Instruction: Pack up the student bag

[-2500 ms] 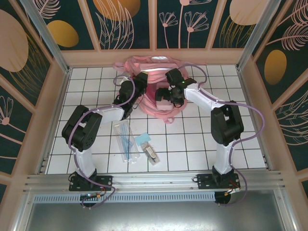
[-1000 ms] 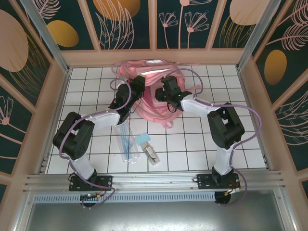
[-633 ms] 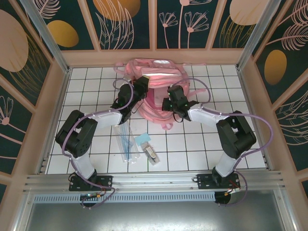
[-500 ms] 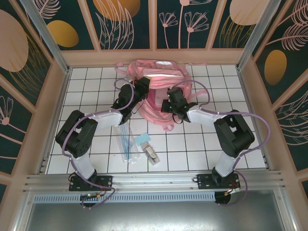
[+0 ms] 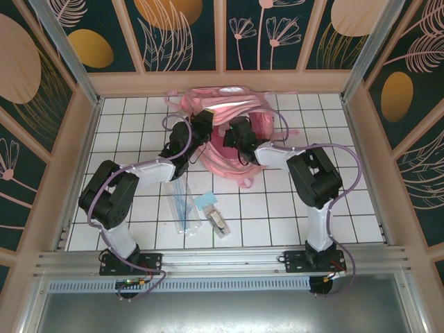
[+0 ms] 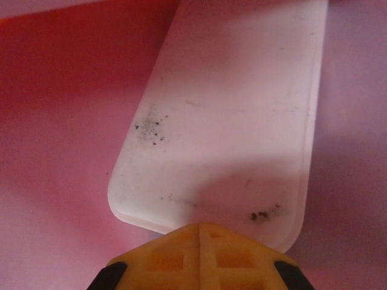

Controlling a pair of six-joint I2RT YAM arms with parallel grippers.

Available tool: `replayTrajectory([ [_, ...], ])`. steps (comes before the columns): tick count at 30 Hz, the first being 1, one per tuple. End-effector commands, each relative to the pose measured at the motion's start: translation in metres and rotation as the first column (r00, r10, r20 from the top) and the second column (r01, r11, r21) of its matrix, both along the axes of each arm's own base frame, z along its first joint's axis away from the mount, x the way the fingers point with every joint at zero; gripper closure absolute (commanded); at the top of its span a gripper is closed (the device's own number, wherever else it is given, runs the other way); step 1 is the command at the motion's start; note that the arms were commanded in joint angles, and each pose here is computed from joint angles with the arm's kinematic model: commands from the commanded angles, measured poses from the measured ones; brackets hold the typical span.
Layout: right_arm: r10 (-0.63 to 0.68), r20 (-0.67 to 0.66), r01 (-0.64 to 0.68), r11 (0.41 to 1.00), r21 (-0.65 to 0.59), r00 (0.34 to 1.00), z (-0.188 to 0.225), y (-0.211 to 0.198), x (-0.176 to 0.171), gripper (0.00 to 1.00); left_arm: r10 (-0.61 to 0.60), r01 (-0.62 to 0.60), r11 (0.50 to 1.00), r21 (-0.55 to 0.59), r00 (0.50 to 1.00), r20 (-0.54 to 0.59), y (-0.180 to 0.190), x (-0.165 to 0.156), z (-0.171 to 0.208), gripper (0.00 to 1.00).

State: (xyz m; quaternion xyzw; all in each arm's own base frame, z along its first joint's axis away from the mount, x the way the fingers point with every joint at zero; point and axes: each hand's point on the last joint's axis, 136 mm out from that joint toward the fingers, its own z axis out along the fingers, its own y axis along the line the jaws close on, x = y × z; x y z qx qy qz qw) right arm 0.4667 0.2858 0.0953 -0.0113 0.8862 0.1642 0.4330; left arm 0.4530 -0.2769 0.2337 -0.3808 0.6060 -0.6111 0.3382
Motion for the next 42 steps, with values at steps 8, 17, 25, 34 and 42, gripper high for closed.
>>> replayTrajectory([
  [8,0.177,-0.085,-0.173,0.983,0.063,0.98,0.072,-0.007,-0.075,0.51,-0.069,0.085,0.992,-0.094,0.984,0.167,-0.022,0.001,0.05,1.0],
  [17,0.445,-0.221,-0.394,0.887,0.24,0.868,0.054,0.043,-0.201,0.44,-0.094,0.119,0.985,-0.125,0.978,0.186,-0.023,0.002,0.057,1.0],
  [25,0.628,-0.213,-0.597,0.778,0.198,0.748,0.015,0.121,-0.274,0.42,-0.139,0.157,0.984,-0.086,0.973,0.185,-0.01,-0.012,0.067,1.0],
  [34,0.657,-0.33,-0.695,0.719,0.003,0.678,-0.048,0.171,-0.294,0.42,-0.202,0.213,0.977,-0.029,0.955,0.217,0.005,-0.028,0.089,1.0],
  [42,0.441,-0.439,-0.594,0.74,-0.317,0.783,-0.081,0.145,-0.305,0.24,-0.16,0.164,0.987,0.005,0.96,0.229,0.015,-0.029,0.099,1.0],
])
